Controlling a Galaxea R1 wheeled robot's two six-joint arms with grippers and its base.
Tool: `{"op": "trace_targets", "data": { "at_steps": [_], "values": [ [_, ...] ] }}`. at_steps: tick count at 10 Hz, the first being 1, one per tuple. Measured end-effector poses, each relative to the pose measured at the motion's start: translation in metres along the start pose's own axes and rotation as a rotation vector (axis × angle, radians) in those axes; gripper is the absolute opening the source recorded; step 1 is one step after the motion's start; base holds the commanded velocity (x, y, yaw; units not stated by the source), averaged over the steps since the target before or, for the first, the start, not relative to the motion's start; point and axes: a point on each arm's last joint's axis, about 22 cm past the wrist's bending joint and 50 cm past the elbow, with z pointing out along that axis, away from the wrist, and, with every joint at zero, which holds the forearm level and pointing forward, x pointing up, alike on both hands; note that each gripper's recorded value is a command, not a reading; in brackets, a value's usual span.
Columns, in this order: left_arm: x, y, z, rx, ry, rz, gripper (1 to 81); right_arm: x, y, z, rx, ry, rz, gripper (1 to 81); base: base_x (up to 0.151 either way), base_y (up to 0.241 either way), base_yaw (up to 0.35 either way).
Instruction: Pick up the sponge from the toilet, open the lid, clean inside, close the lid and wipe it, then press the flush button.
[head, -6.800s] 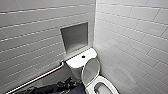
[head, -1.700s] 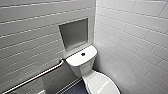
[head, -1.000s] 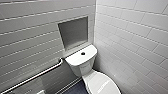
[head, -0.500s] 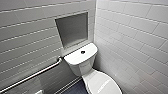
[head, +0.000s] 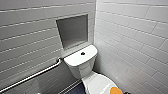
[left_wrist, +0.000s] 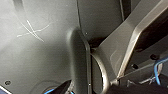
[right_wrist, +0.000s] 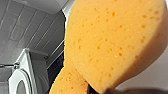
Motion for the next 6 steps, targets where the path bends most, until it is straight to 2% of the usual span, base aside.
{"op": "trace_targets", "data": {
  "at_steps": [3, 6],
  "values": [
    [-0.034, 0.002, 0.004, -0.009, -0.075, -0.034, 81.1, 0.041, 0.004, 0.017, 0.000, -0.018, 0.020, 1.0, 0.000, 0.000, 0.000],
    [-0.066, 0.006, 0.004, -0.019, -0.155, -0.073, 81.1, 0.053, 0.006, 0.058, 0.016, -0.085, 0.068, 1.0, 0.000, 0.000, 0.000]
  ]
}}
